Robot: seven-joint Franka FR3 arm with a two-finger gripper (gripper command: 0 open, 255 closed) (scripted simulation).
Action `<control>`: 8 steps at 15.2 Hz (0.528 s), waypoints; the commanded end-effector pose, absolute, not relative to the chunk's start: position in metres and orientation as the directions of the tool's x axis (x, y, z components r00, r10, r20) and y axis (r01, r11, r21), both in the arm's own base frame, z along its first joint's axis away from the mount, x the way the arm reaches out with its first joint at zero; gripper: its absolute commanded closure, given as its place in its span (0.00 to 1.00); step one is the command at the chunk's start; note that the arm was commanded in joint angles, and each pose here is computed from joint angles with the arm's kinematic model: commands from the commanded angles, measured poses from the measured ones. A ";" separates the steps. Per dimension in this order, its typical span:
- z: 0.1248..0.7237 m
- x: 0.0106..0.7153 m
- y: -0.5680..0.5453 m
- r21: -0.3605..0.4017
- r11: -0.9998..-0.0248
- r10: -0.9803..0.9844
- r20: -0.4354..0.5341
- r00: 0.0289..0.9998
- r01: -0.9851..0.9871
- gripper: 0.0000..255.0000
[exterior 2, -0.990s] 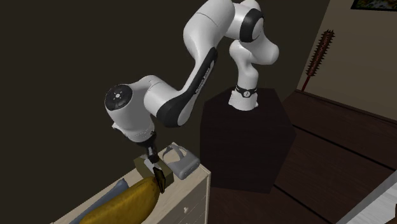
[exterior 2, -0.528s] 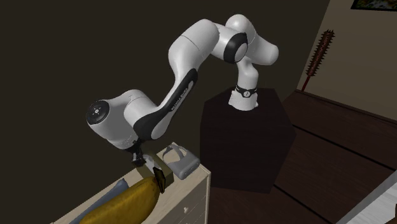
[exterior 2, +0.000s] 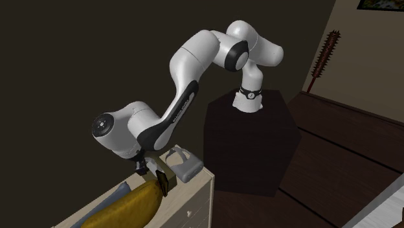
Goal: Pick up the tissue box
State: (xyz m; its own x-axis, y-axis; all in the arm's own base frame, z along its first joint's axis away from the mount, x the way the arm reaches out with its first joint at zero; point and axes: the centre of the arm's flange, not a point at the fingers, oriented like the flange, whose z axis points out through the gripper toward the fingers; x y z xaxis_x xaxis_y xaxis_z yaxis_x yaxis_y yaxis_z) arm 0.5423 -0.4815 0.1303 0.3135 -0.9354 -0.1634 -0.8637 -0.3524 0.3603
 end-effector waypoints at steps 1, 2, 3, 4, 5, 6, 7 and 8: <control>0.129 0.543 -0.481 0.360 -0.352 -0.935 -0.163 0.314 -0.864 1.00; 0.129 0.543 -0.481 0.360 -0.352 -0.935 -0.163 0.314 -0.864 1.00; 0.129 0.542 -0.481 0.360 -0.352 -0.935 -0.163 0.314 -0.864 1.00; 0.129 0.543 -0.481 0.360 -0.352 -0.935 -0.163 0.314 -0.864 1.00; 0.129 0.542 -0.480 0.360 -0.352 -0.935 -0.163 0.314 -0.864 1.00; 0.129 0.542 -0.480 0.360 -0.352 -0.935 -0.163 0.314 -0.864 1.00; 0.130 0.541 -0.480 0.360 -0.352 -0.935 -0.163 0.314 -0.864 1.00; 0.129 0.542 -0.480 0.360 -0.352 -0.935 -0.163 0.314 -0.864 1.00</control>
State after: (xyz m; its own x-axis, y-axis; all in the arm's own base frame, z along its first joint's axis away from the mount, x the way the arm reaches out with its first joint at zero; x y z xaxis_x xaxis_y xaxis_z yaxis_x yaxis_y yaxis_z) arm 0.5431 -0.4806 0.1334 0.3151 -0.9361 -0.1563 -0.8656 -0.3510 0.3572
